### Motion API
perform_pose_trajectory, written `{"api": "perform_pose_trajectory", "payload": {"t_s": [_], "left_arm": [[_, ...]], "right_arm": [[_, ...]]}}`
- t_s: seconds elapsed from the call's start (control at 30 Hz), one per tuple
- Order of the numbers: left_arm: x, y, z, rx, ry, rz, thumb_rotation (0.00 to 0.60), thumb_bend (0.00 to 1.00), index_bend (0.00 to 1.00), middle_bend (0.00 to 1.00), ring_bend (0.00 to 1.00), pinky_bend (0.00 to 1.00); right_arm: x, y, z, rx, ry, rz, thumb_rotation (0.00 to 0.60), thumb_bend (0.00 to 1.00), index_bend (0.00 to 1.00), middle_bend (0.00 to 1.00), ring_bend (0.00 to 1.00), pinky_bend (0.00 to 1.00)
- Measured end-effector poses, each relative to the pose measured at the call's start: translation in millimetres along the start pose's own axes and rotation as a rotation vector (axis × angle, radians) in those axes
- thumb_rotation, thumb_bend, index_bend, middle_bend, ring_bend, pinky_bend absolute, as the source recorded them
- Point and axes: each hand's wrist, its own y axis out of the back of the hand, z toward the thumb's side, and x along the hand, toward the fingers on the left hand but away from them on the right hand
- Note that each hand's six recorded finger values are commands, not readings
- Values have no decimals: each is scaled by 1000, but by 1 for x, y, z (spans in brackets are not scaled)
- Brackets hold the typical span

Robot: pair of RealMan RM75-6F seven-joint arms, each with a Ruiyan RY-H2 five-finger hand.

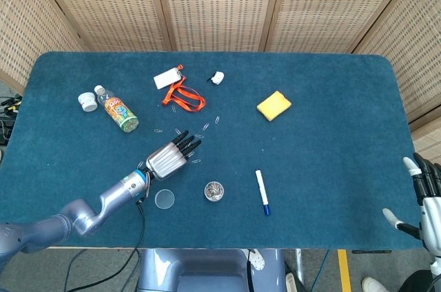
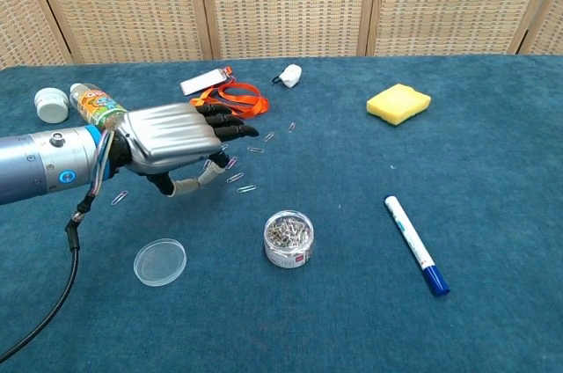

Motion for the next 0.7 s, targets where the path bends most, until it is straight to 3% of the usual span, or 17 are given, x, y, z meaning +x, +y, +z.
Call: {"api": "perform_pose_trajectory", "payload": {"t_s": [0.2, 0.43, 0.7], "left_arm": [[-7, 26, -4, -80, 12, 78, 600, 434, 609, 0, 0, 0], [-23, 64, 14, -196, -48, 165, 600, 435, 609, 0, 0, 0], [-24, 71, 50, -233, -135, 166, 600, 434, 609, 0, 0, 0]], "right_arm": [[2, 2, 1, -7, 7, -6, 600, 0, 0, 0, 0, 0], [3, 3, 1, -8, 14, -5, 600, 0, 0, 0, 0, 0], [4, 3, 2, -10, 17, -6, 600, 0, 0, 0, 0, 0]]}}
